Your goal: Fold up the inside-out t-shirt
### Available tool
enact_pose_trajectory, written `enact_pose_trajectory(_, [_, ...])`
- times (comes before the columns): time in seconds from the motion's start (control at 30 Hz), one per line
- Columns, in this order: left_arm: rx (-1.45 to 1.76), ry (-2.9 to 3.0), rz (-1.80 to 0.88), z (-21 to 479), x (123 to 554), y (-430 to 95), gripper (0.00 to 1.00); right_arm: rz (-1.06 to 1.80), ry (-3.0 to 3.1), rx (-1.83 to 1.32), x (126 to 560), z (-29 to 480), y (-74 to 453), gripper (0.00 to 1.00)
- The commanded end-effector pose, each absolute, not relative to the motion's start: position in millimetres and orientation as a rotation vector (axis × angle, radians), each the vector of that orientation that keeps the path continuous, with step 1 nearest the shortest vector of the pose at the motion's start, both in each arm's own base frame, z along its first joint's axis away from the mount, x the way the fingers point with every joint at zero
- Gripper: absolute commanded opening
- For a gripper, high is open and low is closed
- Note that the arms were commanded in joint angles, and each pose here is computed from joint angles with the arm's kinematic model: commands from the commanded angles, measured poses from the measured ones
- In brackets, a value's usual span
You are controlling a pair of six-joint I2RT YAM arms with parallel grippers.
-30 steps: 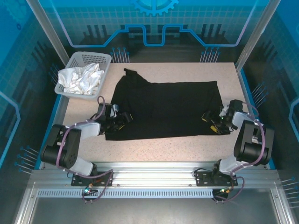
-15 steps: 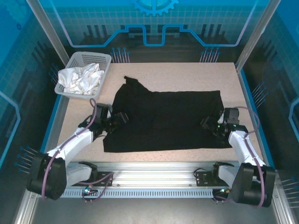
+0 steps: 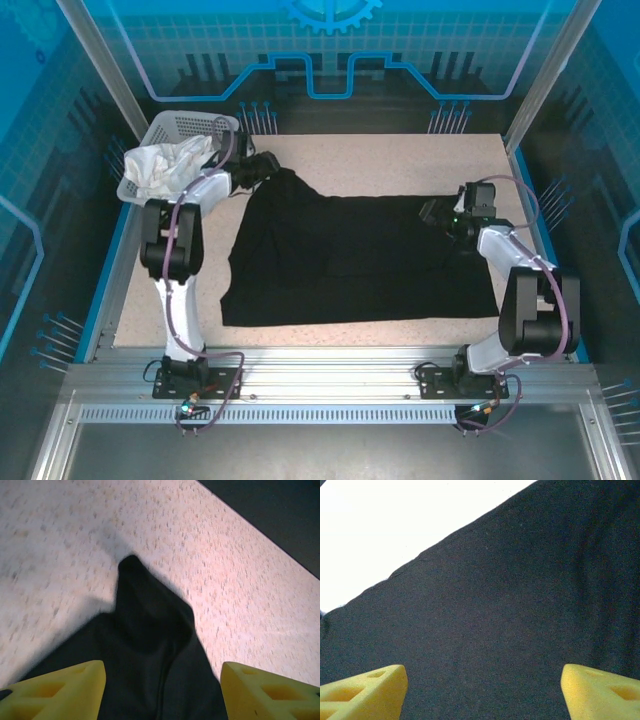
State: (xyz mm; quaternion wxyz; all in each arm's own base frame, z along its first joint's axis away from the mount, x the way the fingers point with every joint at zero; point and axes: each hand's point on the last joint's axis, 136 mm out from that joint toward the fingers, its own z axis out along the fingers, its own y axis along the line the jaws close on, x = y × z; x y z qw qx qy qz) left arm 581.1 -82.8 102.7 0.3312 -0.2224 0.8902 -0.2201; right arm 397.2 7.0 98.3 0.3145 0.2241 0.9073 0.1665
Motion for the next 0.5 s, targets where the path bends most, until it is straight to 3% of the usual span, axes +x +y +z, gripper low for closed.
enact_pose_trajectory(0.0, [-0.544, 2.43, -0.474, 80.3, 593.6, -75.7, 0.6, 0.448, 2.38, 0.541, 407.7, 102.8, 11.5, 0.82])
enact_pose_trajectory(0.27, [-0.557, 2.507, -0.449, 42.5, 636.7, -75.0, 0.56, 0.497, 2.399, 0.519, 411.5, 99.9, 18.7, 0.82])
enact_pose_trajectory(0.47, [-0.574, 2.537, -0.466, 32.1, 643.4, -78.3, 0.43, 0.526, 2.412, 0.514, 411.0, 96.6, 24.2, 0.82])
